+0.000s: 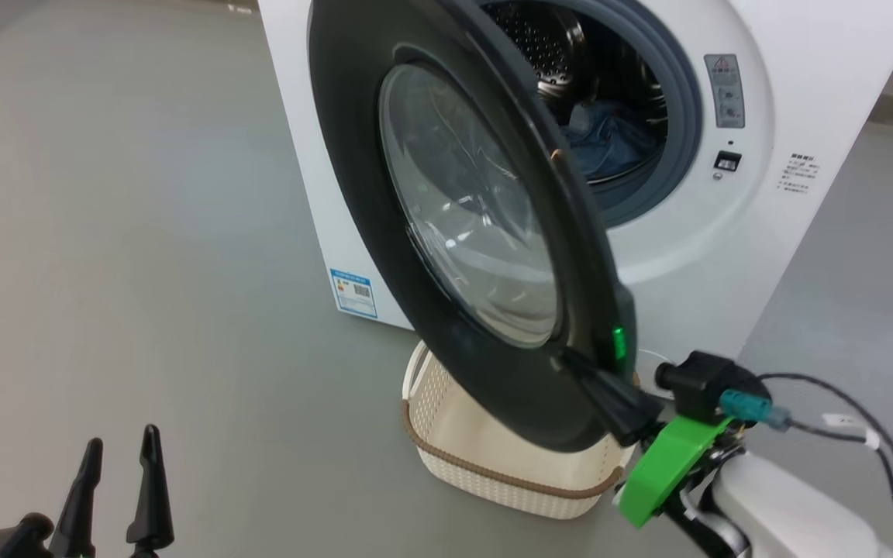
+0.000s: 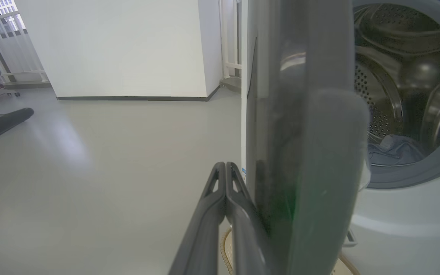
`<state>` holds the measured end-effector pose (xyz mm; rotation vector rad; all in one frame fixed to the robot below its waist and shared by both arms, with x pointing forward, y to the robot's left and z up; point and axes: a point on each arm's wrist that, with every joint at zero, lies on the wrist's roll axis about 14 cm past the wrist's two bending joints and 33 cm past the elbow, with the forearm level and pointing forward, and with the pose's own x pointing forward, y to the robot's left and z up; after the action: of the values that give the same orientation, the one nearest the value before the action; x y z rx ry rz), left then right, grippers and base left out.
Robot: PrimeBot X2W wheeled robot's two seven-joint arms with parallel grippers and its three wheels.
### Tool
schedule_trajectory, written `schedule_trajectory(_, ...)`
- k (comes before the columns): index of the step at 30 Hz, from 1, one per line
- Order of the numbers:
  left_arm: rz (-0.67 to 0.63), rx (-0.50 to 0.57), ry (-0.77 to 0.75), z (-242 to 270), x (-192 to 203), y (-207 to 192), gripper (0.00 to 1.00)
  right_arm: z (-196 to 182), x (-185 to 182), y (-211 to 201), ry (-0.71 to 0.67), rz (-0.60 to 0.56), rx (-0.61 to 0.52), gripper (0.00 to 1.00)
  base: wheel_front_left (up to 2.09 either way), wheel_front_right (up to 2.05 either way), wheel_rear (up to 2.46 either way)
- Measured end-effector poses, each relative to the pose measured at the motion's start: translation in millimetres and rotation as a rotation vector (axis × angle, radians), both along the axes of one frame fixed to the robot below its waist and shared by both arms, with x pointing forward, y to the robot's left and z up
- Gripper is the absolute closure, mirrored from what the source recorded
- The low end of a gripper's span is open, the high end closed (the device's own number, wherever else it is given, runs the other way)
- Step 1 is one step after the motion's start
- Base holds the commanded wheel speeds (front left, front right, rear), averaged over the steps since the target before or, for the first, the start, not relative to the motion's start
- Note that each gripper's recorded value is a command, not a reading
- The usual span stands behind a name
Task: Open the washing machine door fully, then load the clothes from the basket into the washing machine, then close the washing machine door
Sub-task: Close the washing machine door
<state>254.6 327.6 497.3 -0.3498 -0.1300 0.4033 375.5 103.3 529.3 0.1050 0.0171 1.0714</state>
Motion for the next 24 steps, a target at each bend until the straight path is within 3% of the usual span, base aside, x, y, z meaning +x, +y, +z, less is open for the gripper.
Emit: schedule_trajectory(24,-0.041,0.038,0.102,-11,39,6,0.0,8,137,-61,-0.046,-0.281,0.038,1.0,0.0,0.0,0.0)
